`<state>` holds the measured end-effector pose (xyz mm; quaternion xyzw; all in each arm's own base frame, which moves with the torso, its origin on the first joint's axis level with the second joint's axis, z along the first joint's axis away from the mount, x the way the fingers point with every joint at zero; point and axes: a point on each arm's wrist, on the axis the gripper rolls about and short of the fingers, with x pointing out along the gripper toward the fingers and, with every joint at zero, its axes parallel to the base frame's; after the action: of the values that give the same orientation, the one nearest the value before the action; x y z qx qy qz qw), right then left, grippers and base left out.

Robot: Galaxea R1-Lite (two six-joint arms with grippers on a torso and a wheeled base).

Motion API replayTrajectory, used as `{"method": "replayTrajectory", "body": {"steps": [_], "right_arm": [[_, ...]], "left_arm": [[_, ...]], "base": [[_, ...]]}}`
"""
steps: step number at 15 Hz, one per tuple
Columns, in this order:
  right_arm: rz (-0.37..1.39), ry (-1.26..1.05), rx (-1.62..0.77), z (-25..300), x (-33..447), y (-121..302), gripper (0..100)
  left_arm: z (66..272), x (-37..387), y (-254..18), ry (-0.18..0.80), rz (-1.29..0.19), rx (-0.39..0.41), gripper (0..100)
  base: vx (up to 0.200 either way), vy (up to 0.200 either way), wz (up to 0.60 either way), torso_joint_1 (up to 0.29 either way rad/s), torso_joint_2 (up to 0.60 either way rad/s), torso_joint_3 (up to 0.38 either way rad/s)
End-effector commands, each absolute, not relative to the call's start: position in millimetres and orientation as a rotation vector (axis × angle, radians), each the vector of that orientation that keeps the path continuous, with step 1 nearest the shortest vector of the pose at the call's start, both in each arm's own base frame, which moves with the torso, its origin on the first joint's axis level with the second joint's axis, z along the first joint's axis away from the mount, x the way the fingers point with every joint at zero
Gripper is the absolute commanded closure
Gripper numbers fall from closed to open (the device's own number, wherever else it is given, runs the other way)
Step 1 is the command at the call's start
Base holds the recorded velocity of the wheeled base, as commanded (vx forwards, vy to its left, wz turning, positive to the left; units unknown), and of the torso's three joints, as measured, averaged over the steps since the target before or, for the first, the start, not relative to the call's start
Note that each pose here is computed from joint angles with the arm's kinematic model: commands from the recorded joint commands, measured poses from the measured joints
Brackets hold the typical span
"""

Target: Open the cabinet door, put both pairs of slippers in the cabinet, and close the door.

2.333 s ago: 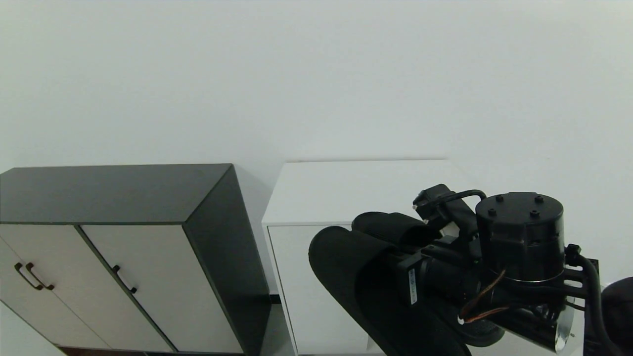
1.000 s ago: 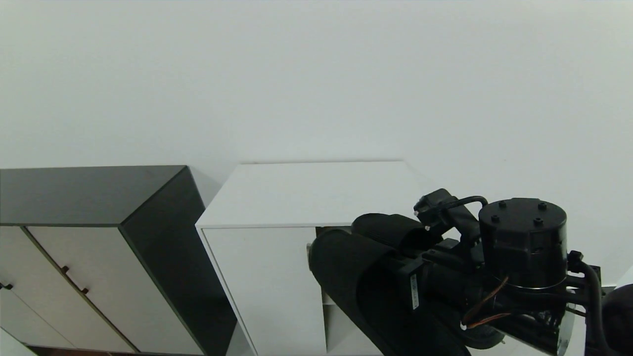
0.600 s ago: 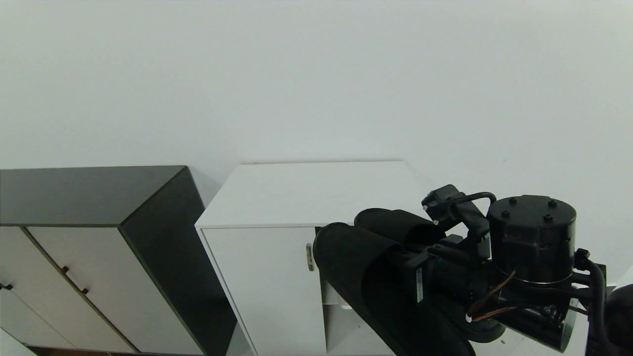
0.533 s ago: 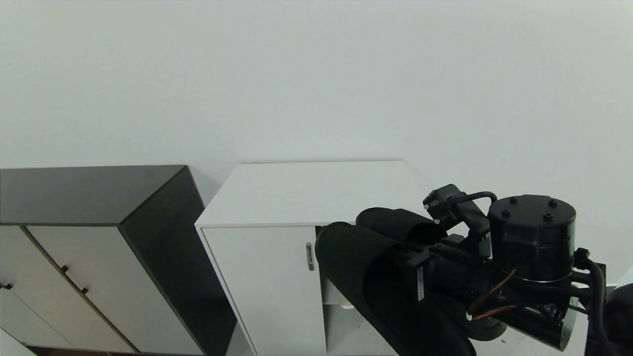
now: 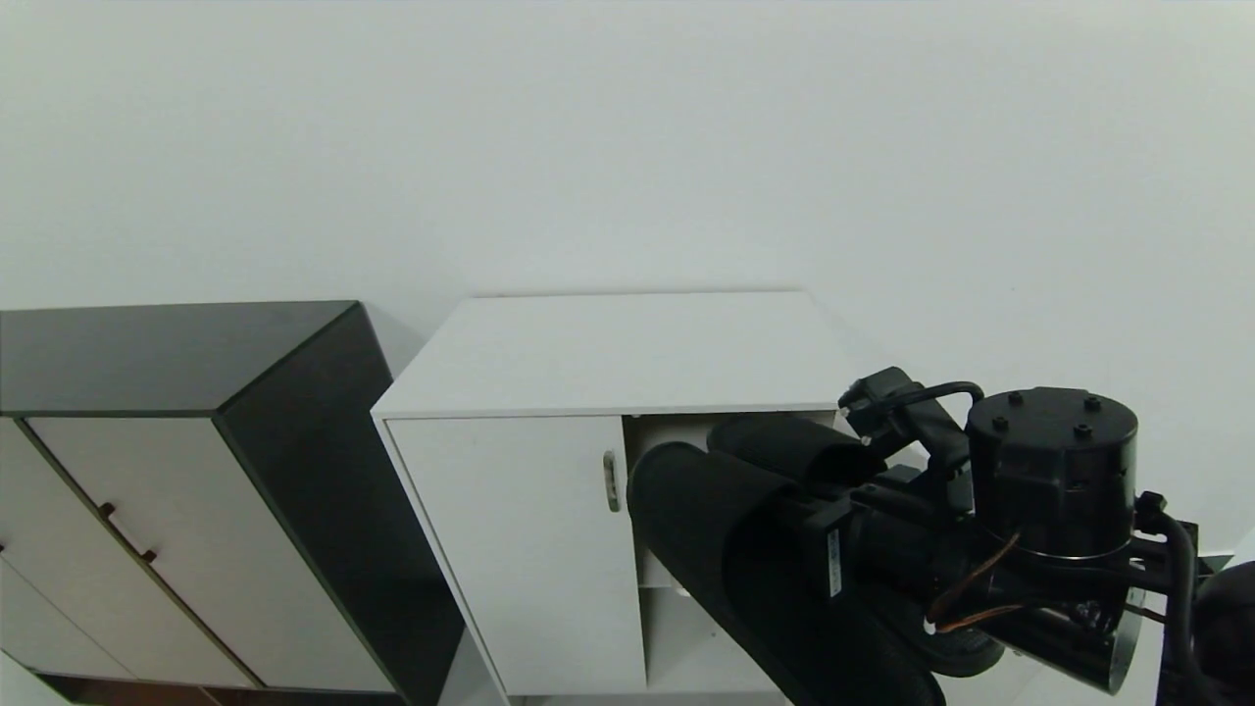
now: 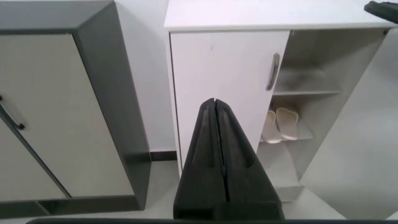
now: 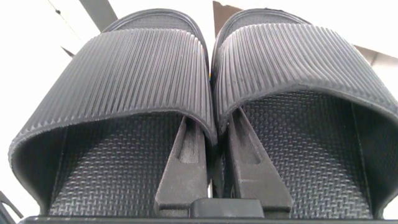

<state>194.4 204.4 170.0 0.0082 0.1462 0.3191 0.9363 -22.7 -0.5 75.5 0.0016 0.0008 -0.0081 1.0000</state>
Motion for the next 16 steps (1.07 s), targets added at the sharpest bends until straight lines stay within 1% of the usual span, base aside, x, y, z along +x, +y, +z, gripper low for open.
{"method": "replayTrajectory", "body": {"steps": [1, 9, 16], "right_arm": [[0.651, 0.305, 0.013, 167.9, 195.2, 205.4, 100], [0.65, 0.314, 0.009, 165.2, 195.2, 205.4, 100], [0.651, 0.325, 0.003, 161.9, 194.4, 205.1, 100]], "left_arm": [[75.5, -22.7, -0.5, 0.002, -0.015, 0.003, 100], [75.5, -22.7, -0.5, 0.001, -0.017, 0.017, 100], [75.5, -22.7, -0.5, 0.001, -0.017, 0.017, 100]], "base": [[0.0, 0.0, 0.0, -0.251, 0.56, 0.315], [0.0, 0.0, 0.0, -0.224, 0.54, 0.309], [0.0, 0.0, 0.0, -0.182, 0.49, 0.309]]}}
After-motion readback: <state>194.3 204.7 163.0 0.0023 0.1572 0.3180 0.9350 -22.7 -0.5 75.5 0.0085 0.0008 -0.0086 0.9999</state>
